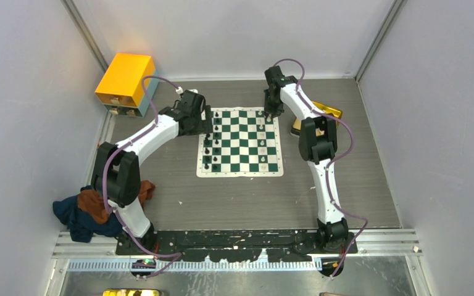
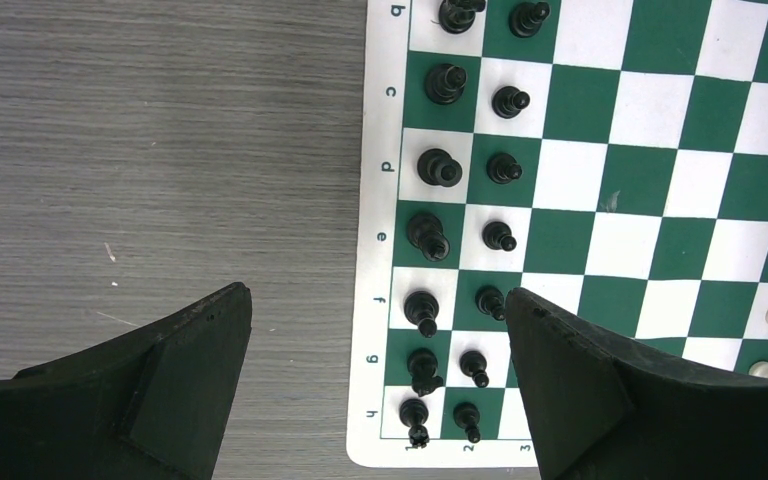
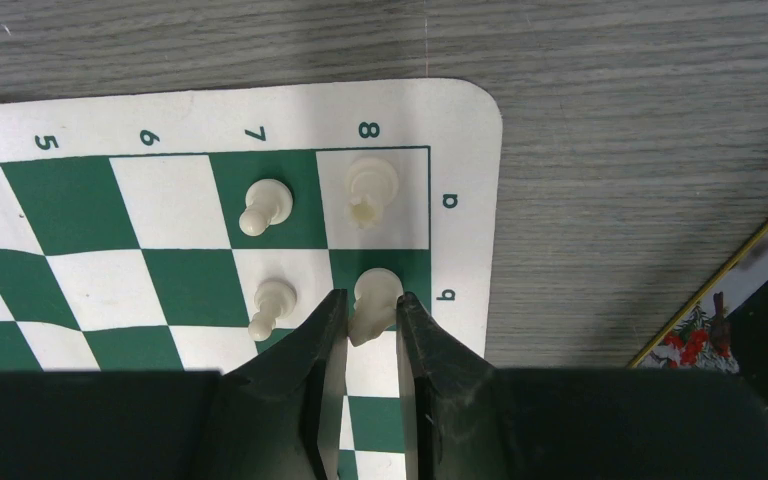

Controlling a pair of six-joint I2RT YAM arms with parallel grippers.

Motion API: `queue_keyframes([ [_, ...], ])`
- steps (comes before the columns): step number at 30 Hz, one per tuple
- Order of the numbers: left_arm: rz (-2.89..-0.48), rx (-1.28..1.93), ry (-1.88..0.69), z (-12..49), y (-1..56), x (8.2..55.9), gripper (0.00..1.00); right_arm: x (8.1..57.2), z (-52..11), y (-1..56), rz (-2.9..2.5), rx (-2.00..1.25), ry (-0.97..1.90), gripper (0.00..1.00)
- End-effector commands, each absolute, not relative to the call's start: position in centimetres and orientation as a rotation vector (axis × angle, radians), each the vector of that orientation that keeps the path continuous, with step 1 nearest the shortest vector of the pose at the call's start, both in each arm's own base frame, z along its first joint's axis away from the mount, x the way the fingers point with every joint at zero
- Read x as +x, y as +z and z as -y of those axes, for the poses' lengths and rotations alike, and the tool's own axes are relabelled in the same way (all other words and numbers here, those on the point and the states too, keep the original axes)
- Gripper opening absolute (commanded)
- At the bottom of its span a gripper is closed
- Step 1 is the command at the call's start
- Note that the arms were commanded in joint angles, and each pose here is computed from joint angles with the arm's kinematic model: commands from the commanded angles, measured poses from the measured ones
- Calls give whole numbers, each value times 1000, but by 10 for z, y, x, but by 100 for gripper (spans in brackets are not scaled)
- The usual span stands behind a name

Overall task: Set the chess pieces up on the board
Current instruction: Place the chess piece on the chessboard, then pick up the chess piece from the storage box.

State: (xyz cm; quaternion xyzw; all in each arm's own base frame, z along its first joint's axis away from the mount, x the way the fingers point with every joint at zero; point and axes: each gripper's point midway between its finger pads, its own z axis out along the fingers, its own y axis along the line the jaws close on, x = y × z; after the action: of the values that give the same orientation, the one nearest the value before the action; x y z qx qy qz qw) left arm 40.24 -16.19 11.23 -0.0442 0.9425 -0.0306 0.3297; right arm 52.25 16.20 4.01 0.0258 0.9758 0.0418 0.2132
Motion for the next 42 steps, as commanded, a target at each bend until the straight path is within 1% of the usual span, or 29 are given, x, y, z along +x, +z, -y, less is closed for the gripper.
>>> queue_keyframes([
  [1,-2399,-126,-132,167,134,409,98,531,-169,57,-2664,60,147,21],
  [4,-2400,-123,-132,167,134,409,98,532,-169,62,-2654,52,149,26],
  [6,-2395,-125,-135,167,136,410,98,533,-170,67,-2645,41,155,32],
  [8,-2395,-126,-135,167,137,410,98,533,-171,73,-2634,31,162,33],
  [11,-2390,-125,-136,167,139,411,98,534,-170,83,-2615,22,166,39],
  [18,-2379,-132,-133,165,143,410,98,534,-170,109,-2573,1,176,41],
  [23,-2369,-139,-129,164,147,409,98,534,-160,156,-2477,21,157,41],
  [27,-2365,-144,-133,163,147,407,98,534,-118,192,-2395,151,96,40],
  [30,-2361,-152,-137,162,146,406,98,531,-72,204,-2353,277,57,40],
  [35,-2364,-157,-151,164,143,404,98,520,-11,194,-2366,411,-10,40],
  [42,-2370,-156,-159,167,140,406,98,512,30,161,-2417,504,-51,42],
])
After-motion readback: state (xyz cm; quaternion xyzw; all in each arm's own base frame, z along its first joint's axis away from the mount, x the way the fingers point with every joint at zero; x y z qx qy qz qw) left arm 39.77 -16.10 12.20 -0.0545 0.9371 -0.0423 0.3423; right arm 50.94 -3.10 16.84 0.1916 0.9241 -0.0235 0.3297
